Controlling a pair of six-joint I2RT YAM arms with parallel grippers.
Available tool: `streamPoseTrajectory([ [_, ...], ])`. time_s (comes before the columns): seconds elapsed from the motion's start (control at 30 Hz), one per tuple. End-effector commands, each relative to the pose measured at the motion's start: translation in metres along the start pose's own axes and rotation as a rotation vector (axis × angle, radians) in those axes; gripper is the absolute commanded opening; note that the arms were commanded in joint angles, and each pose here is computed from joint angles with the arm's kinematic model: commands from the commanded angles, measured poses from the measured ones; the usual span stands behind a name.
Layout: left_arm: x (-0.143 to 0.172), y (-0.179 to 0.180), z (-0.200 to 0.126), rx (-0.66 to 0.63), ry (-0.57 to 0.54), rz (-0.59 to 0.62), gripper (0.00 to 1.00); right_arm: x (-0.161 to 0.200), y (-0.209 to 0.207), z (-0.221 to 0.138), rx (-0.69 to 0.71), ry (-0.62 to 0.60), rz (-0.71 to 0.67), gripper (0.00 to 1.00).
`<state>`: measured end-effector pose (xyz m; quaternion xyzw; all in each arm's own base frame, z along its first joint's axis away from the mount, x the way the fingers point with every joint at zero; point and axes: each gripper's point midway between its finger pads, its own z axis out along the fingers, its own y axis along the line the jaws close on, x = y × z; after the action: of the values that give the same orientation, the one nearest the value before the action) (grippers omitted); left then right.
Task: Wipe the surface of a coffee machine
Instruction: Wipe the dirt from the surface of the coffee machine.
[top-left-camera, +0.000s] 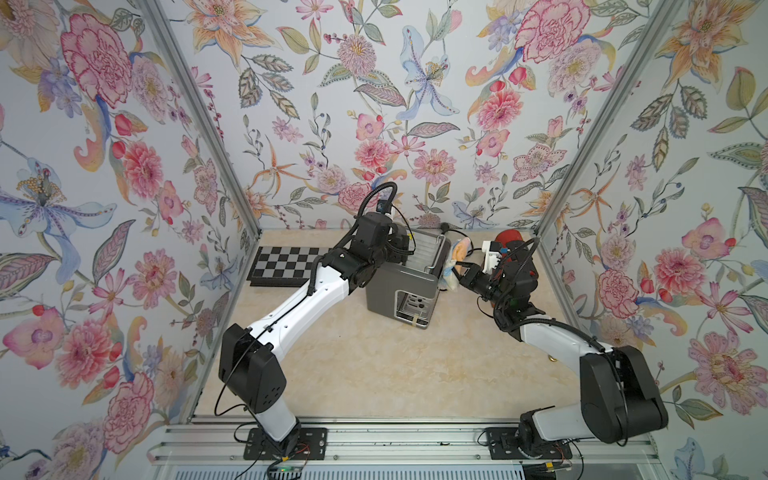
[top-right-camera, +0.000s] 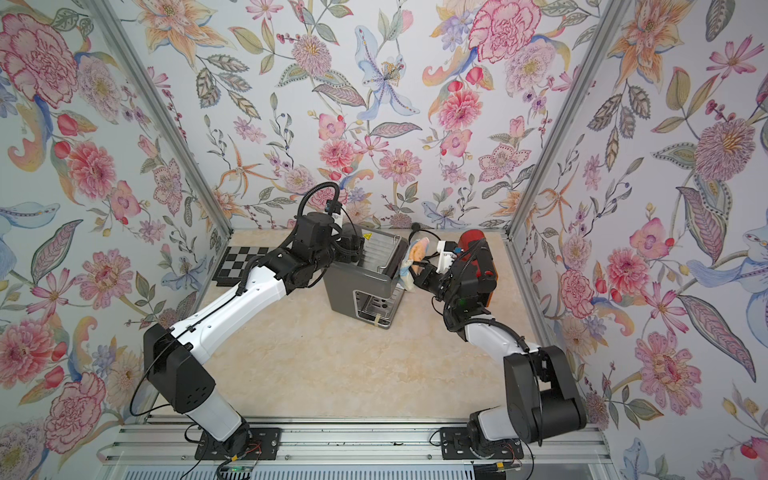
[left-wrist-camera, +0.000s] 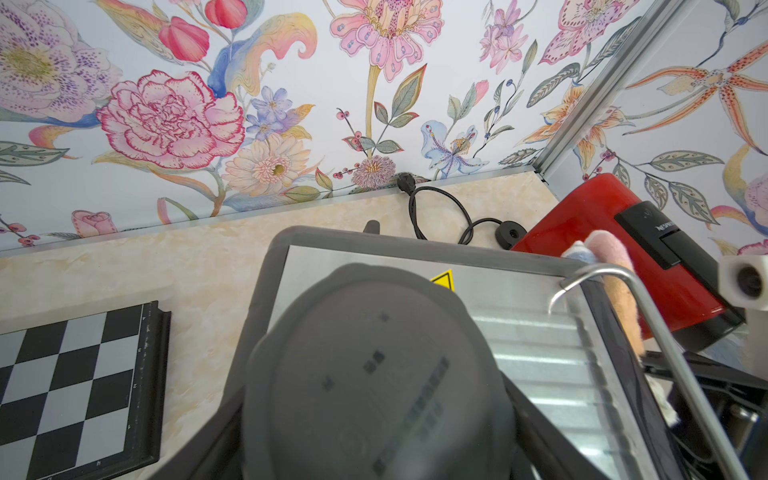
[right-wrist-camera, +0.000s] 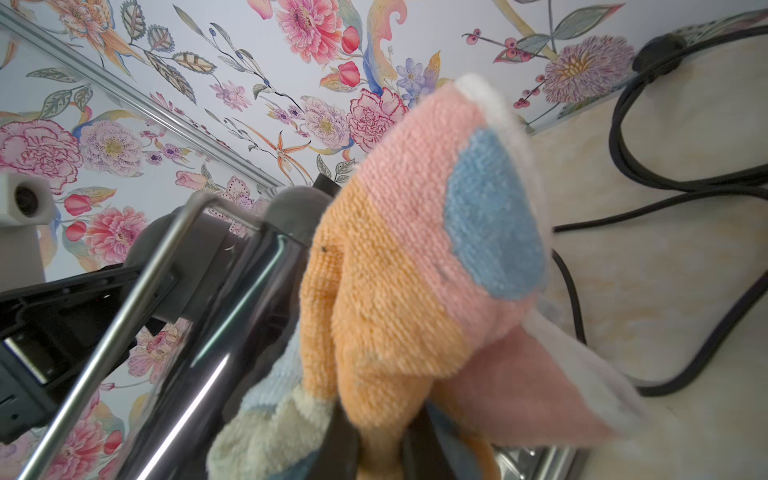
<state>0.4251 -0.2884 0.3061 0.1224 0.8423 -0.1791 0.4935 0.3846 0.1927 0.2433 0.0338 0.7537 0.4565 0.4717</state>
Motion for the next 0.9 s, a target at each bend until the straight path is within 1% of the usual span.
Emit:
streamPoseTrajectory([
  [0.0, -0.004, -0.103, -0.039, 0.504, 0.013, -0.017, 0.54, 0.045, 0.053, -0.017, -0.013, 0.117, -0.282, 0.0],
  [0.07, -0.007, -0.099, -0.041, 0.523, 0.01, -0.021, 0.55, 0.05, 0.061, -0.027, 0.041, 0.121, -0.344, 0.0],
  [0.13, -0.009, -0.093, -0.042, 0.516, 0.004, -0.019, 0.57, 0.051, 0.065, -0.033, 0.044, 0.123, -0.339, 0.0],
  [0.17, -0.011, -0.09, -0.044, 0.514, 0.001, -0.017, 0.62, 0.049, 0.065, -0.035, 0.05, 0.121, -0.338, 0.0],
  [0.27, -0.025, -0.078, -0.056, 0.512, -0.036, -0.005, 0.86, 0.041, 0.07, -0.039, 0.051, 0.104, -0.333, 0.0],
  [0.33, -0.034, -0.068, -0.058, 0.529, -0.054, -0.013, 0.99, 0.037, 0.073, -0.039, 0.051, 0.101, -0.329, 0.0],
  [0.4, -0.057, -0.057, -0.078, 0.549, -0.108, -0.009, 0.99, 0.033, 0.071, -0.04, 0.064, 0.105, -0.325, 0.0],
  [0.47, -0.072, -0.04, -0.081, 0.543, -0.138, -0.014, 0.99, 0.03, 0.069, -0.041, 0.075, 0.105, -0.321, 0.0],
  [0.53, -0.088, -0.026, -0.085, 0.573, -0.176, -0.023, 0.99, 0.028, 0.068, -0.044, 0.081, 0.107, -0.314, 0.0],
  [0.57, -0.086, -0.017, -0.068, 0.588, -0.159, -0.043, 0.99, 0.028, 0.068, -0.046, 0.083, 0.108, -0.312, 0.0],
  [0.63, -0.091, -0.009, -0.056, 0.647, -0.162, -0.052, 0.99, 0.028, 0.072, -0.052, 0.077, 0.103, -0.309, 0.0],
  [0.7, -0.096, -0.006, -0.045, 0.698, -0.17, -0.026, 0.99, 0.03, 0.074, -0.059, 0.082, 0.106, -0.311, 0.0],
  [0.77, -0.1, -0.004, -0.034, 0.779, -0.179, -0.025, 0.99, 0.032, 0.076, -0.067, 0.084, 0.106, -0.311, 0.0],
  [0.87, -0.102, 0.005, -0.01, 0.834, -0.163, -0.023, 0.99, 0.038, 0.082, -0.079, 0.078, 0.115, -0.303, 0.0],
])
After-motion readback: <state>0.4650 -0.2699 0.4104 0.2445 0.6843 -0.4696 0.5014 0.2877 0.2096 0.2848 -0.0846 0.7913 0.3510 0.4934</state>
